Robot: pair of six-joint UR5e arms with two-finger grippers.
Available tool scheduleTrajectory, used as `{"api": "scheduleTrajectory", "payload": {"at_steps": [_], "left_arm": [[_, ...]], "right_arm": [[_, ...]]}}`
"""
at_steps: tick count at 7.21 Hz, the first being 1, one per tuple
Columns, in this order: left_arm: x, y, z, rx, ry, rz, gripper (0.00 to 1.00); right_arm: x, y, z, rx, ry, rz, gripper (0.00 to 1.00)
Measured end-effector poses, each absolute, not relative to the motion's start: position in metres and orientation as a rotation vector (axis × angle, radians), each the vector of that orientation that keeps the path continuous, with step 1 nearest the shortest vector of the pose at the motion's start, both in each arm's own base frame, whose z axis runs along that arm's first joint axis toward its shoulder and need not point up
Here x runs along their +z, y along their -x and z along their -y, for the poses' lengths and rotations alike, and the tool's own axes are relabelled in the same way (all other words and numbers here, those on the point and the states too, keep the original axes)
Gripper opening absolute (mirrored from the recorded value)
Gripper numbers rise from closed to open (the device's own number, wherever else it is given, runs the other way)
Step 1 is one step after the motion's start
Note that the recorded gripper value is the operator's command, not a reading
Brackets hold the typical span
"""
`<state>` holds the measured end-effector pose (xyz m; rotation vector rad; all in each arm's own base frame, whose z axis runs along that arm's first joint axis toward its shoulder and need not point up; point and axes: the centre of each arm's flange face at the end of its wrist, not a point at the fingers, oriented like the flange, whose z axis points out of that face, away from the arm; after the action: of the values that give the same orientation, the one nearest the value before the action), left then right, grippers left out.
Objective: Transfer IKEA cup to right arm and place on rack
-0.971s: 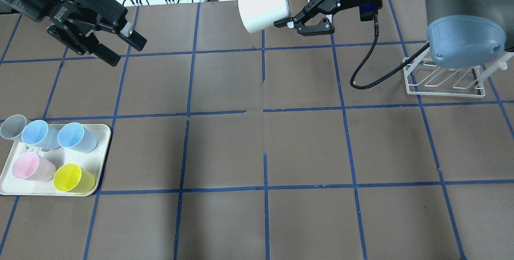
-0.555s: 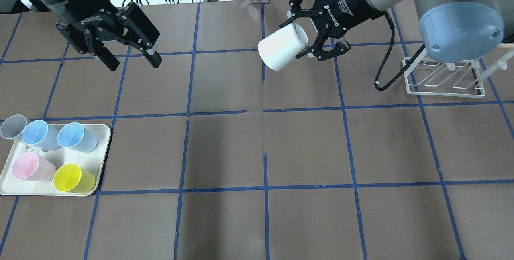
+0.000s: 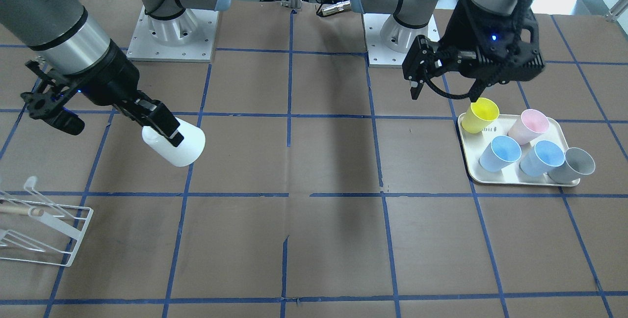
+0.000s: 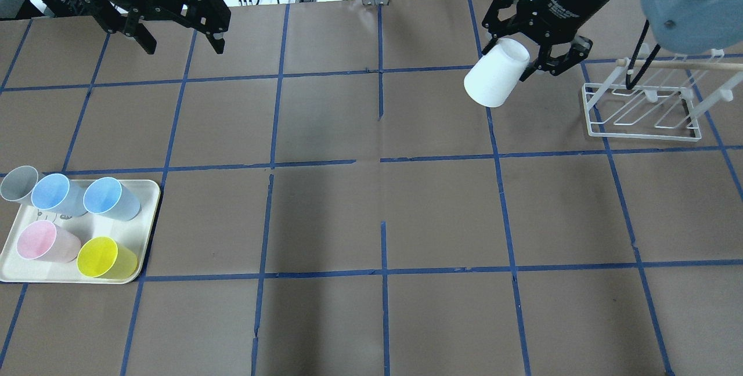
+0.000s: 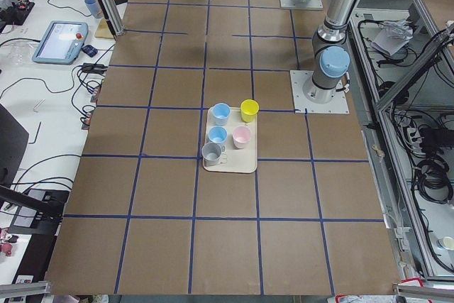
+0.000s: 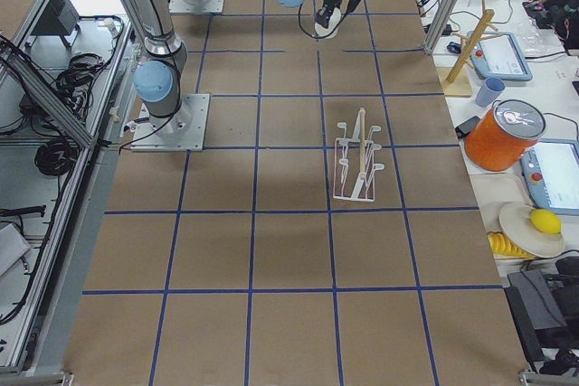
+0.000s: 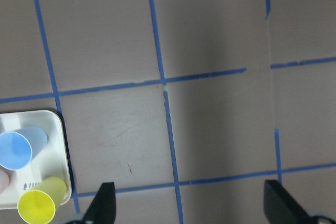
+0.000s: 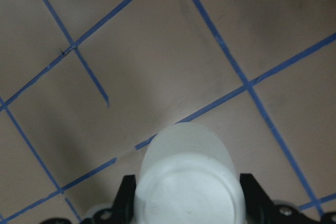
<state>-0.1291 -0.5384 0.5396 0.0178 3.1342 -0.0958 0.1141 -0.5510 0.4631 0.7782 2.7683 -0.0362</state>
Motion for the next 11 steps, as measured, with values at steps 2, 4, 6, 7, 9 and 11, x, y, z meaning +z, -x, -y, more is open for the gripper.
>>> {"api": "scheduleTrajectory", "payload": {"at_steps": [2,4,6,7,9,11], "left_arm": [[0.523,0.122,0.548,-0.122,0.097,-3.169,1.0],[0.519,0.128,0.549,-0.122,0.117,-3.271,1.0],[0.516,0.127,0.545,-0.113,0.105,-3.247,1.0],[0.514,0.128,0.536,-0.104,0.096,-3.232,1.0],[0.515,0.128,0.52,-0.113,0.09,-3.222,1.0],[0.529,0.128,0.509,-0.155,0.088,-3.221,1.0]], "right_arm": [[0.478,-0.079,0.56,-0.13,-0.768,-2.85,0.0],[0.495,-0.034,0.579,-0.218,-0.781,-2.905,0.0],[0.498,0.007,0.604,-0.287,-0.832,-2.925,0.0],[0.492,0.024,0.616,-0.328,-0.829,-2.946,0.0],[0.475,0.068,0.639,-0.363,-0.808,-2.98,0.0],[0.464,0.095,0.667,-0.377,-0.772,-2.997,0.0]]}}
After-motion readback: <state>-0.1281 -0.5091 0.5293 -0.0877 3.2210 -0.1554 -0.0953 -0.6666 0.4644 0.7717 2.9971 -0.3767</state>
